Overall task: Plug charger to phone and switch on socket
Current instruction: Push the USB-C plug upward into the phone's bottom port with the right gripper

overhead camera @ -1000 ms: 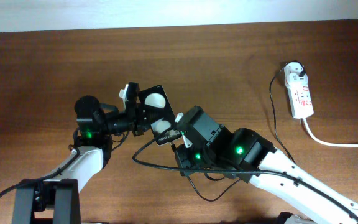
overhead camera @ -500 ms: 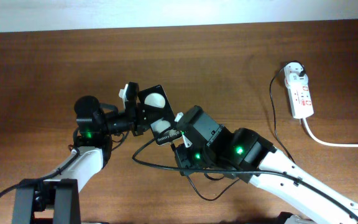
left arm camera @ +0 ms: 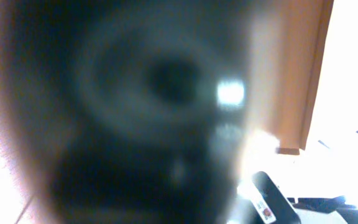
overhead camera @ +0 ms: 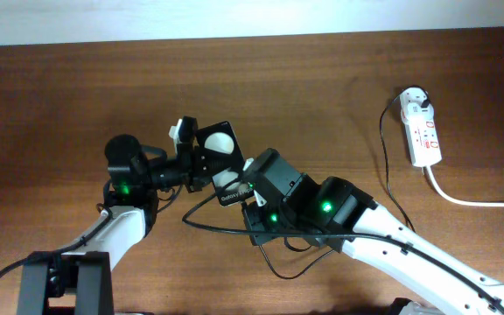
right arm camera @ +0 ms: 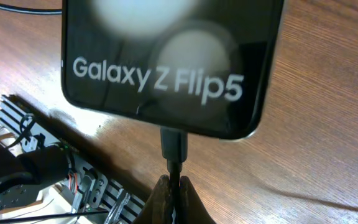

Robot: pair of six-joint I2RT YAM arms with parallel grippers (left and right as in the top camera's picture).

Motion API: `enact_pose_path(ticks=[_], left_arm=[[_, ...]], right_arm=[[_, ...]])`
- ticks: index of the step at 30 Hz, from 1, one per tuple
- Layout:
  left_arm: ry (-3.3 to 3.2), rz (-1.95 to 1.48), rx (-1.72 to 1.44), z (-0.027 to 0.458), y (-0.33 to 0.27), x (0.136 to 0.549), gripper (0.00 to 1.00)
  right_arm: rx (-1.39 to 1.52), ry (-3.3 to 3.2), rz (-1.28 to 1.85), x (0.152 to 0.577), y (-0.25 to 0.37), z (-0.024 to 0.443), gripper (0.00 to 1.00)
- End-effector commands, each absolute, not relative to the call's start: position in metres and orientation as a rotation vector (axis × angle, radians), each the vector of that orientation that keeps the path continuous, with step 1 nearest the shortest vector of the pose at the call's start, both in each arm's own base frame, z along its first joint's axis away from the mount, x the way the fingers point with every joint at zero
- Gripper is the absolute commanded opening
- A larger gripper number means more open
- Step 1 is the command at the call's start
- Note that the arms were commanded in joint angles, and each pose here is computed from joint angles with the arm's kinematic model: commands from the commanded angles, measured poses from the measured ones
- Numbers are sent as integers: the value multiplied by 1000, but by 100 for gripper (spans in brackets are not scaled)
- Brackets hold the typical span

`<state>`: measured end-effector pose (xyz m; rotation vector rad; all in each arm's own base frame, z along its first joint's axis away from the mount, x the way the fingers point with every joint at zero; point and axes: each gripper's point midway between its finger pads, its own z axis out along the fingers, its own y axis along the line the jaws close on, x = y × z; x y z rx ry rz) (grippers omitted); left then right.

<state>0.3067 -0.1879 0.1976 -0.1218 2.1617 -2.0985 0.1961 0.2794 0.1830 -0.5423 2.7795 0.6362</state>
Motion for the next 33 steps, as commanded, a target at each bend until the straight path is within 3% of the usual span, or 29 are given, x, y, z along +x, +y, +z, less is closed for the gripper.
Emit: enact_pose_path(ticks=[1,20,33], left_arm=[[2138,-2084,0,202,-189,302,0],[2061,-1967,87,201,-187,311,0],[2110,-2036,-19,201,-188,310,0]], right_arm=[[-532,2778,615,198,279,181,4],[-609,2798,670,186,282,181,4],[-605,2791,664,188,282,181,4]])
